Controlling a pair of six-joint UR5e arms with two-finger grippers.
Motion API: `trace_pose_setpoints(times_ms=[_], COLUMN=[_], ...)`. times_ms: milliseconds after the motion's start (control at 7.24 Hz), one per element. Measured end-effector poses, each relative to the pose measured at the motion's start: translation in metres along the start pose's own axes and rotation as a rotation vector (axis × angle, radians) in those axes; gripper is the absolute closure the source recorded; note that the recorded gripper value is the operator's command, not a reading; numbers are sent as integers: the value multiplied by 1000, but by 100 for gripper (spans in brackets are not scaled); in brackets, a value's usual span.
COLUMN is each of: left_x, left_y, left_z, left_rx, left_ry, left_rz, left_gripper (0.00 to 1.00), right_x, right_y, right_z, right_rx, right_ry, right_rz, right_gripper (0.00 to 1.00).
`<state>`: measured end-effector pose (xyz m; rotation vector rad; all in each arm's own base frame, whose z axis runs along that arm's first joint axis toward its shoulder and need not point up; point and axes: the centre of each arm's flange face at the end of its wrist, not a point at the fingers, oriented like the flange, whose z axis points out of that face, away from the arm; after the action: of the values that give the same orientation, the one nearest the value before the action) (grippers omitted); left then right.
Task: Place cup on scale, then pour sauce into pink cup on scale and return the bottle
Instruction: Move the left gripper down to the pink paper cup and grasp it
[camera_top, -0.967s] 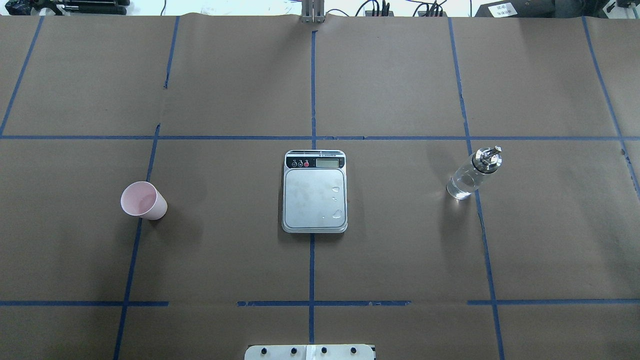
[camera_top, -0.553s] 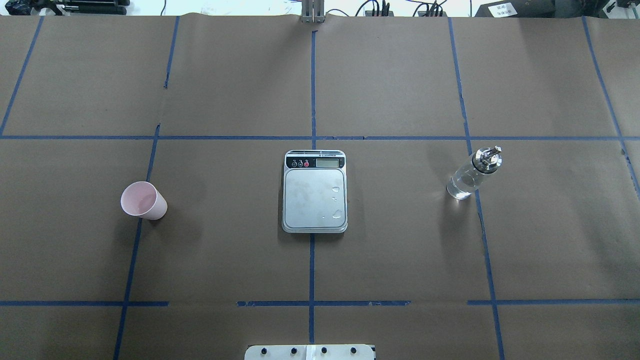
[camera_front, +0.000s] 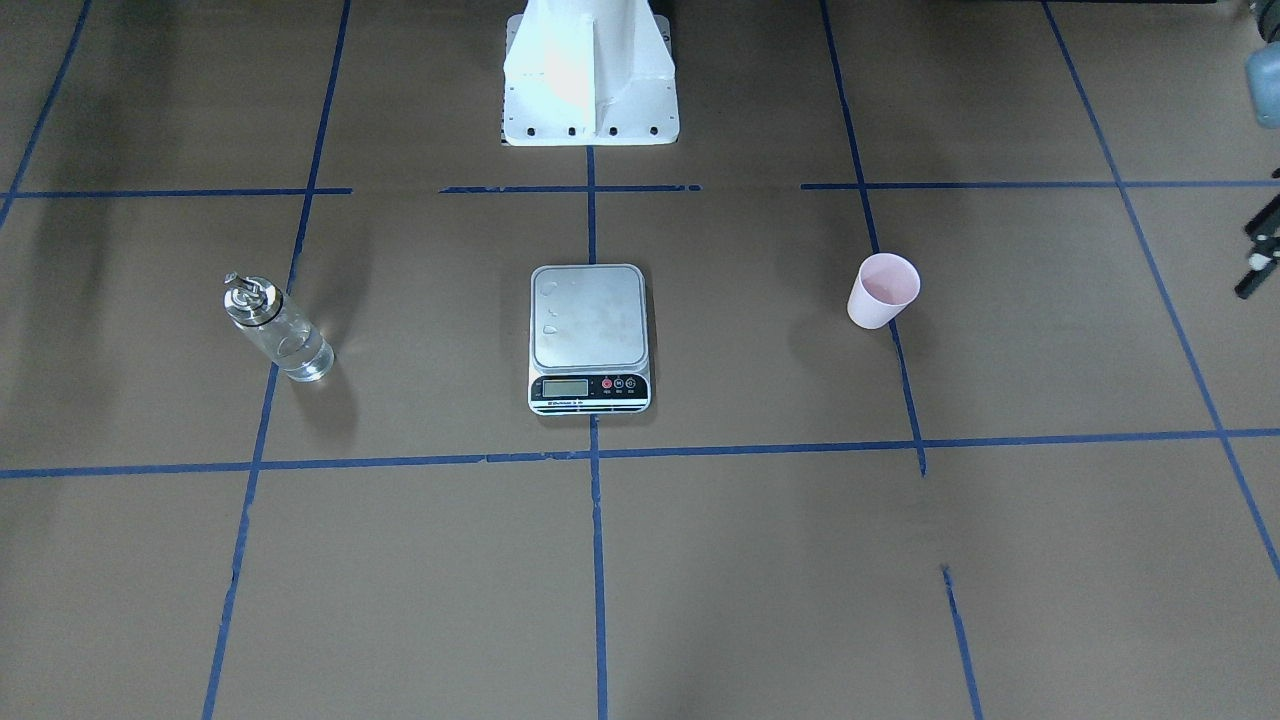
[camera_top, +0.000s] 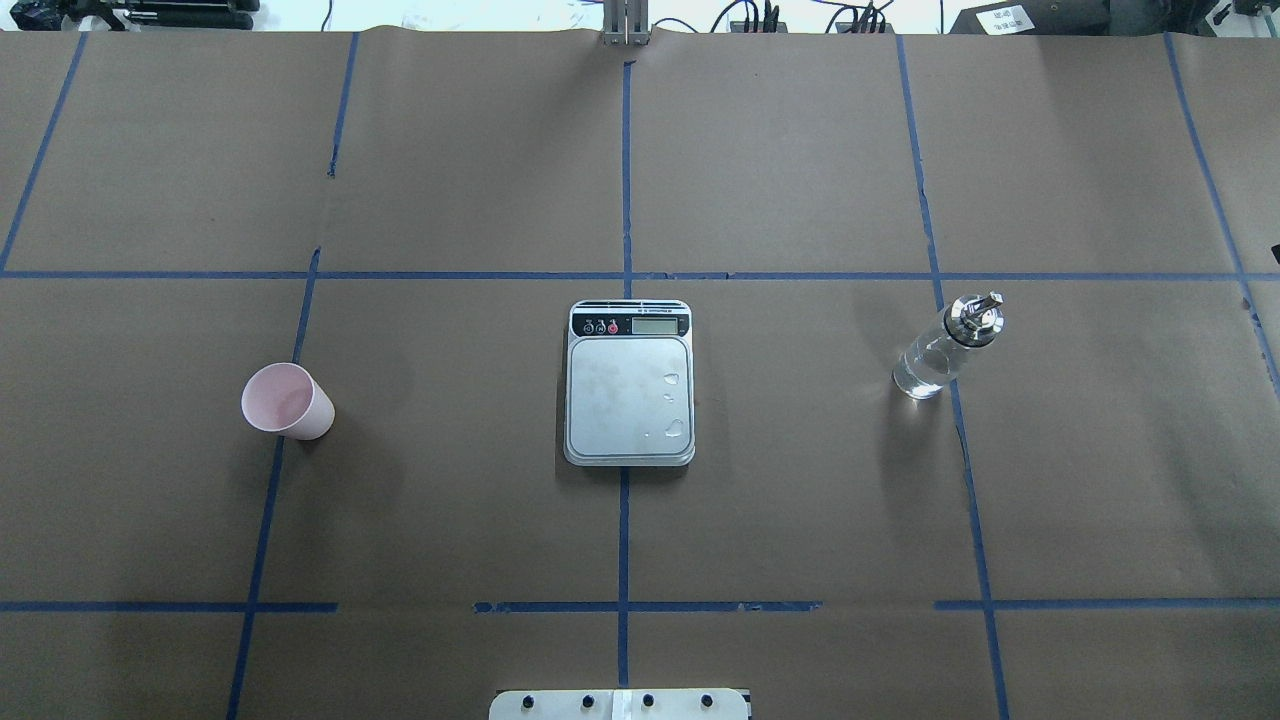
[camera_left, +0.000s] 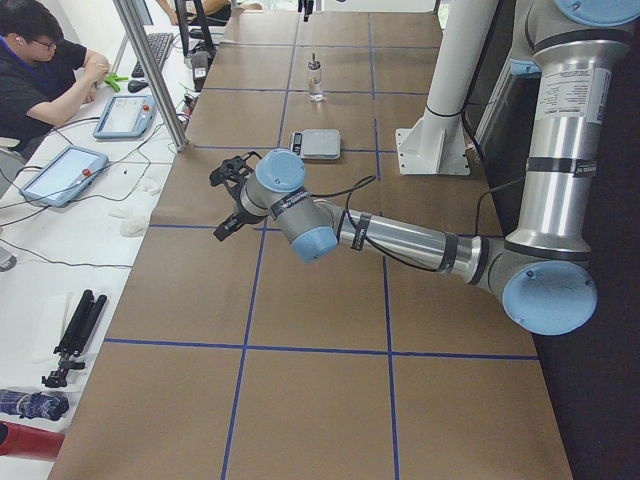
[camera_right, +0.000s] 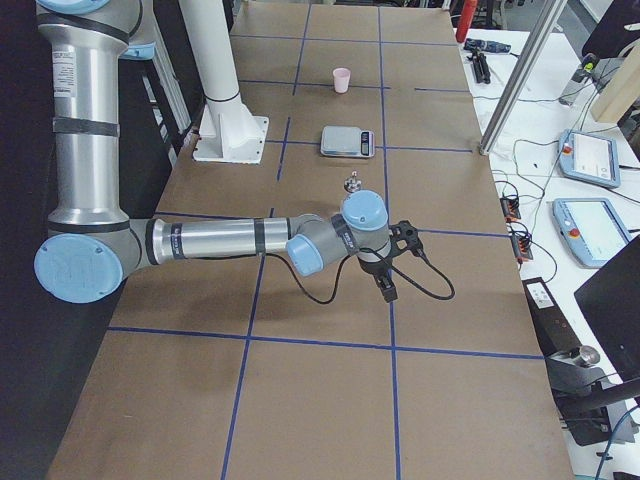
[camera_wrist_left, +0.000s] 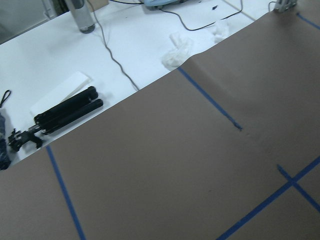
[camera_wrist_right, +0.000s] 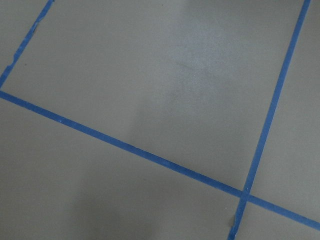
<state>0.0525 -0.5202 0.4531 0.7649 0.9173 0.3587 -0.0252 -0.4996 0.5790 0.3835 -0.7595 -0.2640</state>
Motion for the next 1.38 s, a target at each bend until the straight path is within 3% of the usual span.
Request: trace_pose_setpoints(times_ms=[138,276,553,967,1382], left_x=[38,77,139,192,223], left_y=[-4,-1,19,54,82], left_z=[18,30,49,96,133], left_rx=[-10,-13,-36,-98,-155], left_ry=[42,50,9,-107,-157], left_rz=[-122,-248,-409,-564,-583], left_gripper=[2,12,41,41,41], right_x=[-1,-2,-2,-3,-2], right_y=[2,3,4,4,4], right_z=[0,0,1,2,3], right_rx=[0,1,2,2,-1], right_ry=[-12,-19,-22,-24,-23], right_rz=[3,7,14,16,17], right_gripper=[0,0,0,0,0])
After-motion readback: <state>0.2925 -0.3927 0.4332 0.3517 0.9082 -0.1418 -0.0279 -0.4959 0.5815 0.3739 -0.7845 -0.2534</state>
